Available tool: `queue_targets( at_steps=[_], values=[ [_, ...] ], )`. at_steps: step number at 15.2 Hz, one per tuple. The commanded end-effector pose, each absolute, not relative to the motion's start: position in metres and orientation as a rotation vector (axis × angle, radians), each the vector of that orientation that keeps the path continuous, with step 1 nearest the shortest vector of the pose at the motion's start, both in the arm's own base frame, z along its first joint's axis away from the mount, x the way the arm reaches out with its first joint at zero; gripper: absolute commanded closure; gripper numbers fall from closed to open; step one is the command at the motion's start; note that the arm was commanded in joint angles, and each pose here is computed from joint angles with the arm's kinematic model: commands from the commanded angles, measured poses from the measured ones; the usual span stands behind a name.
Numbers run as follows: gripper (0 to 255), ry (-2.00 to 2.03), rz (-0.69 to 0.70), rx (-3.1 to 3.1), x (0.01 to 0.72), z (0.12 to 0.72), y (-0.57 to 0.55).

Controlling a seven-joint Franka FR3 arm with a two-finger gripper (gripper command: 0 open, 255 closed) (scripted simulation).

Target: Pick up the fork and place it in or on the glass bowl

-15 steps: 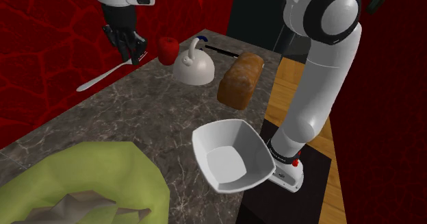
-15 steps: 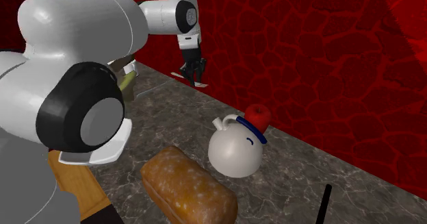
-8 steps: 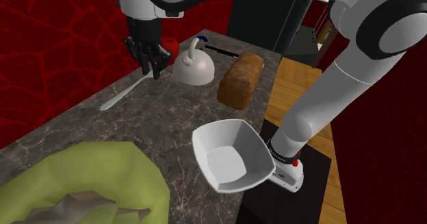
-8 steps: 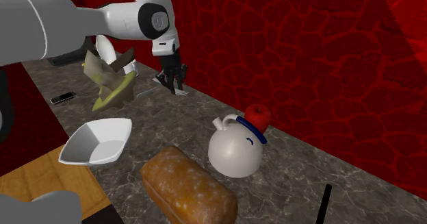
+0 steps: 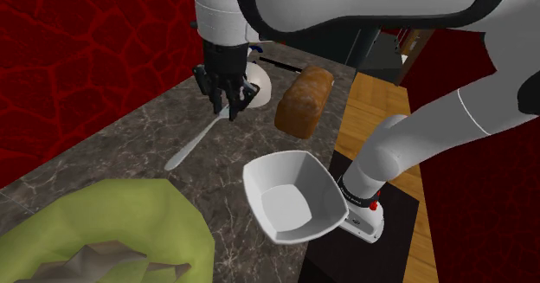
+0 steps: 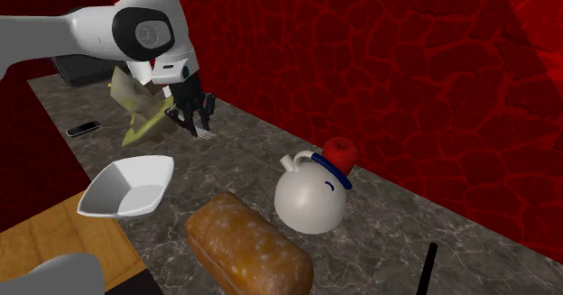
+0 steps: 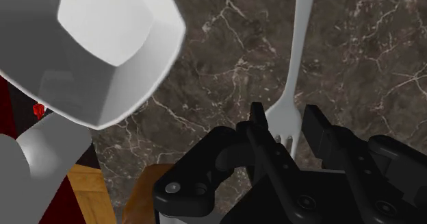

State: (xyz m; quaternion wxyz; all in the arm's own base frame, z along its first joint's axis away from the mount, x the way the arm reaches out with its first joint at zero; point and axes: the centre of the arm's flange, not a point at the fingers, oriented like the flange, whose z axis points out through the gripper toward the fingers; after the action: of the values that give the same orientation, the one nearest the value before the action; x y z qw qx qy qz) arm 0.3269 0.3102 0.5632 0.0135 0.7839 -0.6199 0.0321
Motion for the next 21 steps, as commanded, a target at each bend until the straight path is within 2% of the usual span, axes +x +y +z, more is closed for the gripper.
queue_targets(
  at_steps=[1, 14, 21],
  values=[
    [255, -1.932, 0.098, 2.442, 0.302, 0.563, 0.307],
    [255, -1.932, 0.098, 2.442, 0.131, 0.564, 0.297],
    [255, -1.932, 0.098, 2.442, 0.125, 0.532, 0.296]
  ],
)
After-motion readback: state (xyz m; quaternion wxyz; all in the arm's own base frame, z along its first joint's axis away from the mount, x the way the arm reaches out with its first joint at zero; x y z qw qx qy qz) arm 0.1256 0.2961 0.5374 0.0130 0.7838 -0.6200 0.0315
